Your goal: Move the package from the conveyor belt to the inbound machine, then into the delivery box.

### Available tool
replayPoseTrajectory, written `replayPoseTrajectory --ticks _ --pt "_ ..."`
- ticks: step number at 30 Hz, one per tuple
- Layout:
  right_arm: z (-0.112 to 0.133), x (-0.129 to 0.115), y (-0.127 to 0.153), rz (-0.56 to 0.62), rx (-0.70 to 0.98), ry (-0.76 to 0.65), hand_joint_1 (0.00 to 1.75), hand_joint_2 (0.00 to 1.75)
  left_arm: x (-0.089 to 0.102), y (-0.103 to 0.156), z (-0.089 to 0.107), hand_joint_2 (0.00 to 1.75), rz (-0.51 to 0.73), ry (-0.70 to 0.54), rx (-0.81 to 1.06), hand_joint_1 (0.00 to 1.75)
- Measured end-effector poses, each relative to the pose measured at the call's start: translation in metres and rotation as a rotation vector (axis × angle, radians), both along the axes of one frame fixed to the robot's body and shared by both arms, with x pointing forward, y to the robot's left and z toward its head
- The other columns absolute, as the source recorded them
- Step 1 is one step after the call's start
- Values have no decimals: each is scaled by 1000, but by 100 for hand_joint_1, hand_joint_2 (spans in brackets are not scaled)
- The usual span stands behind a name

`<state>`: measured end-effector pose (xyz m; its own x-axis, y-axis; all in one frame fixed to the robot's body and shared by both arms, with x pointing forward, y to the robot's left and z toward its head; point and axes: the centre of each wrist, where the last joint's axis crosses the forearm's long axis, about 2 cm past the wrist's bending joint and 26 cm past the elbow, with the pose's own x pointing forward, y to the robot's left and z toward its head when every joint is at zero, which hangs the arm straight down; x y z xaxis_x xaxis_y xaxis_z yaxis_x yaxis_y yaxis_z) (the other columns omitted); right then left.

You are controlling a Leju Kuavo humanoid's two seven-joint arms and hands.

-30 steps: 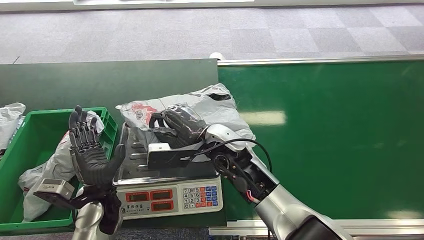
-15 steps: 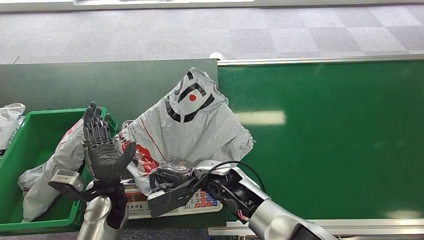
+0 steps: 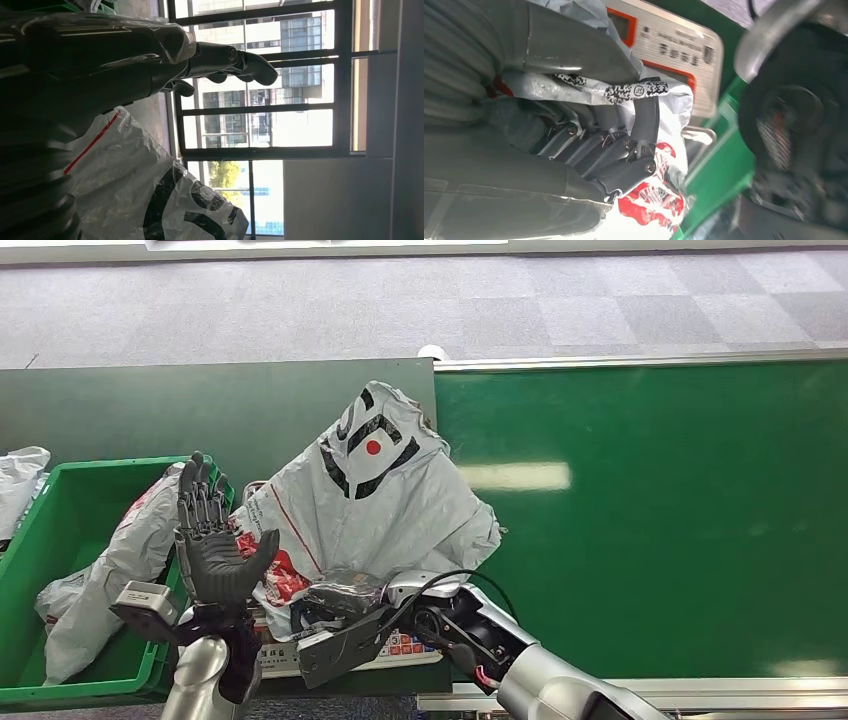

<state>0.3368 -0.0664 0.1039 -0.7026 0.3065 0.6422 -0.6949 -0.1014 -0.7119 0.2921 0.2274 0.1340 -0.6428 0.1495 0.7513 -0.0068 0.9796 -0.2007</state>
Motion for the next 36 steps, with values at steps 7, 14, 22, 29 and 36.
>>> replayPoseTrajectory --ticks 7,14,22,29,36 --pt "5 -7 8 -33 133 8 0 175 -5 0 -4 175 1 13 6 0" --pt "29 -10 16 -113 376 -160 0 175 -11 2 -5 175 9 12 8 0" --pt "52 -30 28 -81 551 -161 0 175 -11 3 -5 175 4 10 9 0" --pt "67 -40 35 7 639 -95 0 175 -8 2 -5 175 7 12 10 0" --pt "84 -48 36 64 721 -49 0 175 -11 4 -8 175 14 23 9 0"
